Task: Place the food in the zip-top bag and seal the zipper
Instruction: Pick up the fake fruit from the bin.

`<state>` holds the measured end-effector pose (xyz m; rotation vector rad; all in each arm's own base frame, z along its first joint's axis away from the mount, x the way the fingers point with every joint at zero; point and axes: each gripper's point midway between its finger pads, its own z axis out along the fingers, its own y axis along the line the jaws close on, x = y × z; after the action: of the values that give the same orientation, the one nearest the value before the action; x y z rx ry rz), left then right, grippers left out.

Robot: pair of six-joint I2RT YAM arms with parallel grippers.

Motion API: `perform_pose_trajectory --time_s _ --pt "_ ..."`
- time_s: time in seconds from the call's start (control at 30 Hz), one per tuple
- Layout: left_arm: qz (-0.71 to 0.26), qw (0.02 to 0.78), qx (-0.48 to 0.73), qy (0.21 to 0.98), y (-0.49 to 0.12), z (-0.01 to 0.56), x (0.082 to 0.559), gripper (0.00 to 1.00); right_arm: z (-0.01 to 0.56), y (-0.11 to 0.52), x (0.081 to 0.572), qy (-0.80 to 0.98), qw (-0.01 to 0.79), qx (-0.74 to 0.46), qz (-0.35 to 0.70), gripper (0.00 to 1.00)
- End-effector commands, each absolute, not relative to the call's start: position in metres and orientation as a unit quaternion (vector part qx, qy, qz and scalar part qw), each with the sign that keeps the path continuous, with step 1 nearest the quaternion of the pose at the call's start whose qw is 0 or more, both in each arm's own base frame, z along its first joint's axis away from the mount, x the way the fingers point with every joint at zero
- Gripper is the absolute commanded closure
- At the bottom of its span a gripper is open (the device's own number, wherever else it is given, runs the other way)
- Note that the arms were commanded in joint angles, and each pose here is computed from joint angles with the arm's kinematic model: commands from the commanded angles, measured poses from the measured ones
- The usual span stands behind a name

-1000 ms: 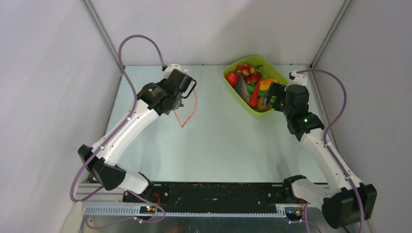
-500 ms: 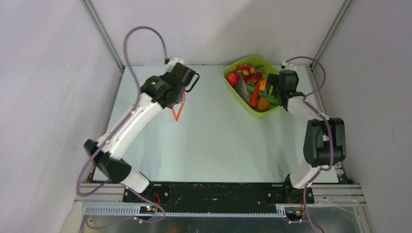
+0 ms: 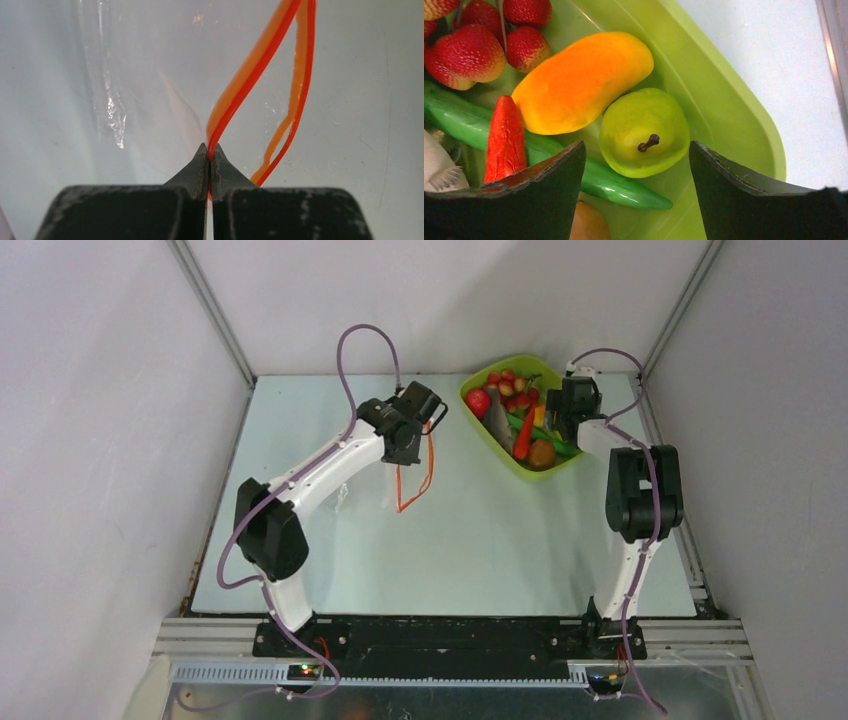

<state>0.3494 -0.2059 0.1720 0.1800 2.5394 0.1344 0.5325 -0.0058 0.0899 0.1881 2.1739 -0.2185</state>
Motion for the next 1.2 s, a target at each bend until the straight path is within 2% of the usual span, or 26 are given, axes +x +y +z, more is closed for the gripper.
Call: perform_pose_trajectory --time_s 0.0,0.17,0.23,0.3,0.33,0.37,0.57,0.97,1.17 --pt "-0.009 0.305 0.067 0.95 -0.222 0.184 0.346 1.0 0.109 -0.008 0.549 0.869 0.479 0.092 -0.082 0.25" --pt "-0.018 0.301 0.066 0.951 -0.222 0.182 0.341 1.0 0.108 -0.017 0.554 0.873 0.466 0.095 -0.109 0.36" --pt "-0.019 0.302 0.065 0.951 -0.222 0.184 0.341 1.0 0.105 -0.018 0.555 0.877 0.458 0.087 -0.115 0.49" --pt "-0.021 0.304 0.065 0.95 -0.221 0.186 0.34 1.0 0.104 -0.018 0.554 0.88 0.452 0.085 -0.117 0.67" --pt "-0.022 0.306 0.064 0.95 -0.221 0.188 0.339 1.0 0.105 -0.019 0.552 0.881 0.451 0.085 -0.118 0.71" --pt "-0.022 0.306 0.063 0.95 -0.221 0.188 0.339 1.0 0.106 -0.02 0.551 0.881 0.45 0.086 -0.119 0.79" --pt "-0.033 0.302 0.058 0.951 -0.223 0.187 0.335 1.0 0.132 -0.021 0.545 0.871 0.467 0.092 -0.12 1.0" --pt "-0.087 0.295 0.042 0.951 -0.238 0.188 0.321 1.0 0.245 -0.009 0.494 0.82 0.553 0.12 -0.083 1.0" --pt "-0.09 0.282 0.032 0.955 -0.247 0.186 0.323 1.0 0.271 0.046 0.439 0.807 0.573 0.127 0.068 1.0"
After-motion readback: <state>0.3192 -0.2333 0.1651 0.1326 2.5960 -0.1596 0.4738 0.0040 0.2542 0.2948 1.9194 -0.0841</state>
